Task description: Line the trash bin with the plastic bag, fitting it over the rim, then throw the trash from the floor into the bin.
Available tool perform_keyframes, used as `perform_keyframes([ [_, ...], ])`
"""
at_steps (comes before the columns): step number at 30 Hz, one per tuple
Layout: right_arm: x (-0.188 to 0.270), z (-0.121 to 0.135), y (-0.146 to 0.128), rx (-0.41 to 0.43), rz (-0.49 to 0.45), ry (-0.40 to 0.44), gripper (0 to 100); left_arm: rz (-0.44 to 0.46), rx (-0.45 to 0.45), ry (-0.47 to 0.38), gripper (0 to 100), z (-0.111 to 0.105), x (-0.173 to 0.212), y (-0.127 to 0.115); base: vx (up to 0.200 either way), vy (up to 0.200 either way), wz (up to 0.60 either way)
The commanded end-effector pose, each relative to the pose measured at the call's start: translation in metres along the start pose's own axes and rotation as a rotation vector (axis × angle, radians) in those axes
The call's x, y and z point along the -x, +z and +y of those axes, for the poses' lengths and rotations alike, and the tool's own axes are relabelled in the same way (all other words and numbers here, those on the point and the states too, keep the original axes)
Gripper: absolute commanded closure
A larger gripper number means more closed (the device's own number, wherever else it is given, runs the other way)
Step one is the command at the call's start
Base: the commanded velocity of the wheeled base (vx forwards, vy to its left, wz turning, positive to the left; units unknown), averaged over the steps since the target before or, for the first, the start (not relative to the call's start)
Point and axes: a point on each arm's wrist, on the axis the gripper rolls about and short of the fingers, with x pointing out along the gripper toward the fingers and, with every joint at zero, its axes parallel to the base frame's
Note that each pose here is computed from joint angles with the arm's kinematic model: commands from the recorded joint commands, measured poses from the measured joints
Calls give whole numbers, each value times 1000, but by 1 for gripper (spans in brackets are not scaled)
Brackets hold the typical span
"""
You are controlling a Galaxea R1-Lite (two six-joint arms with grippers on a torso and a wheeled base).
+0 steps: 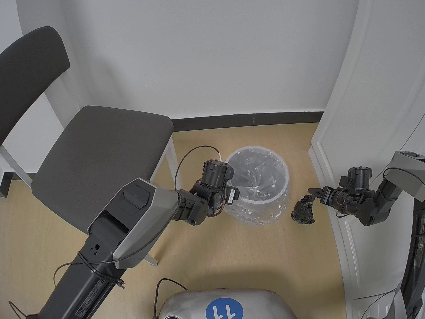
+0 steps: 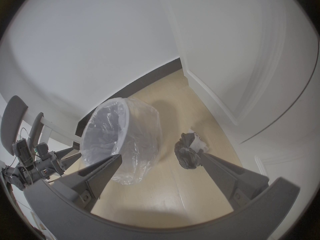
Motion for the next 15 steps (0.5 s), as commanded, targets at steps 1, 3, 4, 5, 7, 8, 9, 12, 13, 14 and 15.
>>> perform_keyframes([
  [1, -1, -3, -3, -4, 3, 2, 0, -4, 15, 6, 0, 3, -1, 1, 0, 0, 0],
  [3, -2, -4, -3, -4, 3, 3, 0, -4, 17, 7, 0, 3, -1, 1, 0, 0, 0],
  [4, -2, -6, -3, -4, 1, 0, 0, -2, 28, 10, 0, 4, 0, 2, 0, 0, 0],
  [5, -2, -6, -4, -5, 4, -1, 0, -1, 28, 18, 0, 5, 0, 2, 0, 0, 0],
  [7, -2, -6, -4, -5, 4, -1, 0, 3, 28, 27, 0, 6, 1, 1, 0, 0, 0],
  [8, -2, -6, -4, -4, 4, -1, 0, 4, 31, 30, 0, 6, 2, 1, 0, 0, 0],
  [9, -2, -6, -4, -4, 4, -1, 0, 4, 37, 30, 0, 6, 3, 2, 0, 0, 0],
  [12, -2, -6, -4, -2, 6, -2, 0, 10, 49, 31, 0, 7, 7, 3, 0, 0, 0],
  [13, -2, -6, -4, -2, 6, -2, 0, 20, 49, 31, 0, 8, 11, 4, 0, 0, 0],
  [14, -2, -6, -4, -2, 6, -2, 0, 24, 48, 31, 0, 9, 12, 3, 0, 0, 0],
  [15, -2, -7, -4, -3, 5, -3, 0, 24, 48, 31, 0, 9, 12, 3, 0, 0, 0],
])
